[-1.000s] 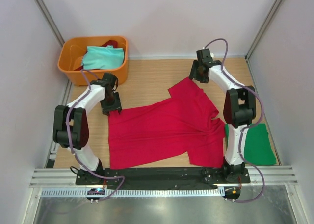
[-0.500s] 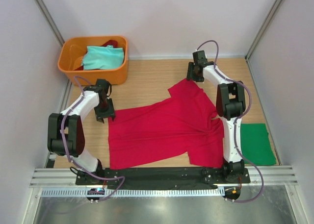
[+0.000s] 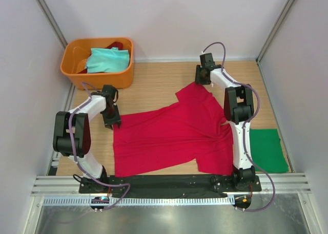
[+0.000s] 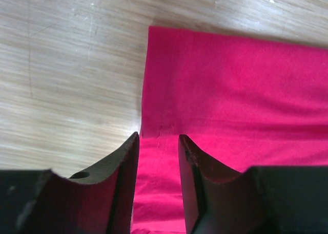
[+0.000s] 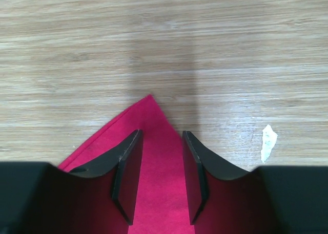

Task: Fold and stack the t-shirts
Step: Flatten the tshirt out

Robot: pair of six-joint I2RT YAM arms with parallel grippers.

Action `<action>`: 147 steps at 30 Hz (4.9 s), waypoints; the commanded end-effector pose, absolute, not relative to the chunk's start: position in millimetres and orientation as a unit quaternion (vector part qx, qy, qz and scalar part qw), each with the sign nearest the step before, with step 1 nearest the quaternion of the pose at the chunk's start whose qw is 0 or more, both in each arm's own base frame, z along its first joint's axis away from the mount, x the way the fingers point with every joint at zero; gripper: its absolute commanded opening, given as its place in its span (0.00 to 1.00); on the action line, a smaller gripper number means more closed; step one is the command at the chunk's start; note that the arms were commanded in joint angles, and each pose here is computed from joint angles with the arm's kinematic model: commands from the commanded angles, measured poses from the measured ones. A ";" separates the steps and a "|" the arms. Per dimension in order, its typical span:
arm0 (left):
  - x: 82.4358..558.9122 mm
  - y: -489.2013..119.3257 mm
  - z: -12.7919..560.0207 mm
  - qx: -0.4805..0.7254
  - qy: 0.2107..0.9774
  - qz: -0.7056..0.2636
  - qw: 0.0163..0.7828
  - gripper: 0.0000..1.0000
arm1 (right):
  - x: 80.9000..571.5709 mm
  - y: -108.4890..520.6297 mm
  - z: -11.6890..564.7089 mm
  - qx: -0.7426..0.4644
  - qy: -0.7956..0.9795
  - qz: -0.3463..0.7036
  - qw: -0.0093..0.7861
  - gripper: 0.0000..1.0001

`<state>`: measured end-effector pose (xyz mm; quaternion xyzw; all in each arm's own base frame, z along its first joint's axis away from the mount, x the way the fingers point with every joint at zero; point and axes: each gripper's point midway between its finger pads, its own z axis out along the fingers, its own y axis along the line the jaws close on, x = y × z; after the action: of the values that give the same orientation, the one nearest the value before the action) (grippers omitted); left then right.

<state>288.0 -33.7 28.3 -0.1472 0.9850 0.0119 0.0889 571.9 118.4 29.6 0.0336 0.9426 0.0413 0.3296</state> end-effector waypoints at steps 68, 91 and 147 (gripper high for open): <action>459.1 -13.3 62.9 -0.288 0.931 -0.111 0.196 0.00 | 689.1 81.1 178.9 0.144 0.801 0.072 0.576 0.01; 541.2 3.6 126.9 -0.304 0.888 -0.125 0.321 0.00 | 700.7 85.1 167.7 0.140 0.797 0.099 0.578 0.01; 319.6 -132.2 114.5 -0.099 0.946 -0.190 0.245 0.45 | 467.2 64.5 112.9 0.160 0.954 0.019 0.251 0.44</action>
<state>356.2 -119.6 117.2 -0.1330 0.9249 -0.1981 0.2960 520.1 61.9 96.5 0.1586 0.9431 0.0195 0.2916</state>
